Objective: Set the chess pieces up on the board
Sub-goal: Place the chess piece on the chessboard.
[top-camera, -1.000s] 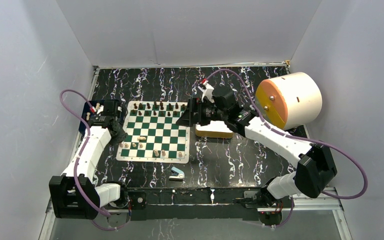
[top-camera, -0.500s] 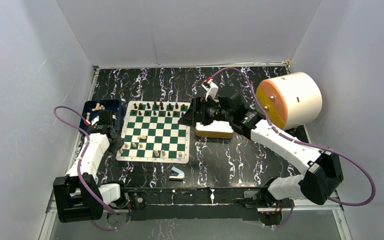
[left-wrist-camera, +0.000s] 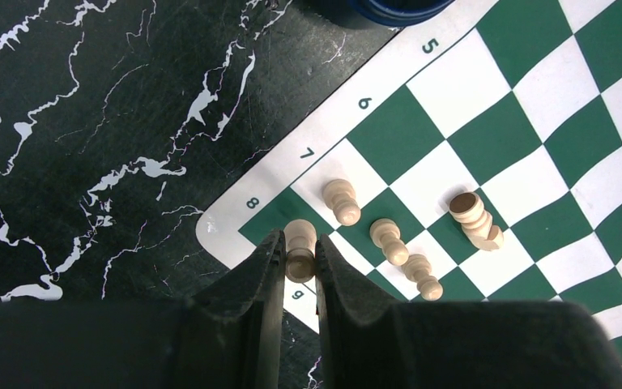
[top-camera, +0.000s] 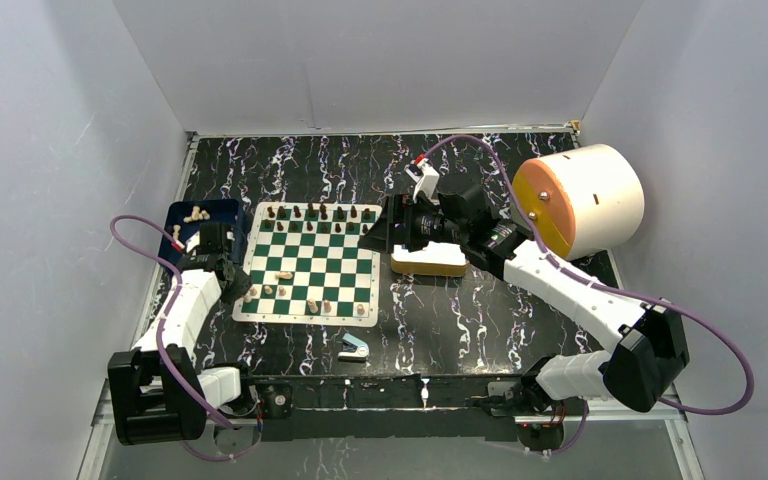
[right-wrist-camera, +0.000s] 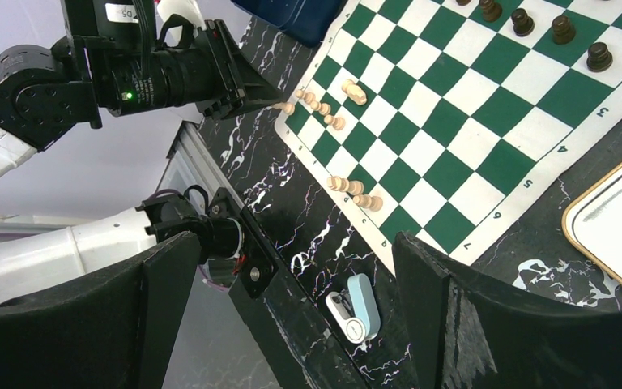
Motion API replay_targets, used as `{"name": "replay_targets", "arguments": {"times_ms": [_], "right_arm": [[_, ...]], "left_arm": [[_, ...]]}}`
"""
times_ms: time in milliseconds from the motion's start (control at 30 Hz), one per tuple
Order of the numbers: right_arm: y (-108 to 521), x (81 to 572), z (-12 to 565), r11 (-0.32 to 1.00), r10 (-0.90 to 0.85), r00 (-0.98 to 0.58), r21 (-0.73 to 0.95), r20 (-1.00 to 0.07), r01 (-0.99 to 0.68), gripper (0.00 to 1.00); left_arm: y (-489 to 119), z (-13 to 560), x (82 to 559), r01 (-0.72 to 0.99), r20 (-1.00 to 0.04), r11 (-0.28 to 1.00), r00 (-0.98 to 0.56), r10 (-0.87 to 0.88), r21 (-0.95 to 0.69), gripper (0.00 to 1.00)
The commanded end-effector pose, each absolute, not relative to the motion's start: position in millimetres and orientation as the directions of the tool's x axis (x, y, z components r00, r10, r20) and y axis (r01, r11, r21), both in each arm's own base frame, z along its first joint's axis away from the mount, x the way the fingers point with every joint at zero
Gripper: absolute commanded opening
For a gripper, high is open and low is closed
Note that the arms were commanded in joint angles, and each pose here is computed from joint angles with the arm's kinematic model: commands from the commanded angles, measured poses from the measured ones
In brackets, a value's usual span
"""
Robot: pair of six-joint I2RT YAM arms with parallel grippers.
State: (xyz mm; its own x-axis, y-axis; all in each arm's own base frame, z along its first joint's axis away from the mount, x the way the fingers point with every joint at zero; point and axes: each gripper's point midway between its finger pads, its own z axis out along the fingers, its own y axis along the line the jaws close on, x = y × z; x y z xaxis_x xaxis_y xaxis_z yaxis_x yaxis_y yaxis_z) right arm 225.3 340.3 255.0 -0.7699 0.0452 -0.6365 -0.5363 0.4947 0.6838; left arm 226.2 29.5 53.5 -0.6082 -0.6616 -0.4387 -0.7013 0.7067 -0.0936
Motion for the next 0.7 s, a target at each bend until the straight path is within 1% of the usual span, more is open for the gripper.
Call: {"name": "replay_targets", "arguments": {"times_ms": [0,200,367,667], "right_arm": [[338.1,224.0,273.3,0.472,0.070,-0.734,0.671,-0.676,-0.572,0.99],[336.4,223.9,275.0,0.475,0.077,-0.729,0.668,-0.680,-0.573,0.99],[335.7,224.7,275.4,0.477,0.079,-0.728,0.667,-0.681,-0.572,0.99],[333.4,225.2,278.2,0.483,0.086,-0.717,0.658,-0.692,-0.578,0.99]], "left_arm": [[30.9,51.7,225.6,-0.710,-0.443,0.697,-0.596,-0.670,-0.099,0.11],[29.9,49.2,223.4,-0.709,-0.434,0.699,-0.602,-0.670,-0.095,0.12],[28.1,42.9,219.6,-0.714,-0.408,0.696,-0.613,-0.677,-0.082,0.12],[30.6,41.8,219.5,-0.714,-0.418,0.696,-0.612,-0.672,-0.073,0.12]]}}
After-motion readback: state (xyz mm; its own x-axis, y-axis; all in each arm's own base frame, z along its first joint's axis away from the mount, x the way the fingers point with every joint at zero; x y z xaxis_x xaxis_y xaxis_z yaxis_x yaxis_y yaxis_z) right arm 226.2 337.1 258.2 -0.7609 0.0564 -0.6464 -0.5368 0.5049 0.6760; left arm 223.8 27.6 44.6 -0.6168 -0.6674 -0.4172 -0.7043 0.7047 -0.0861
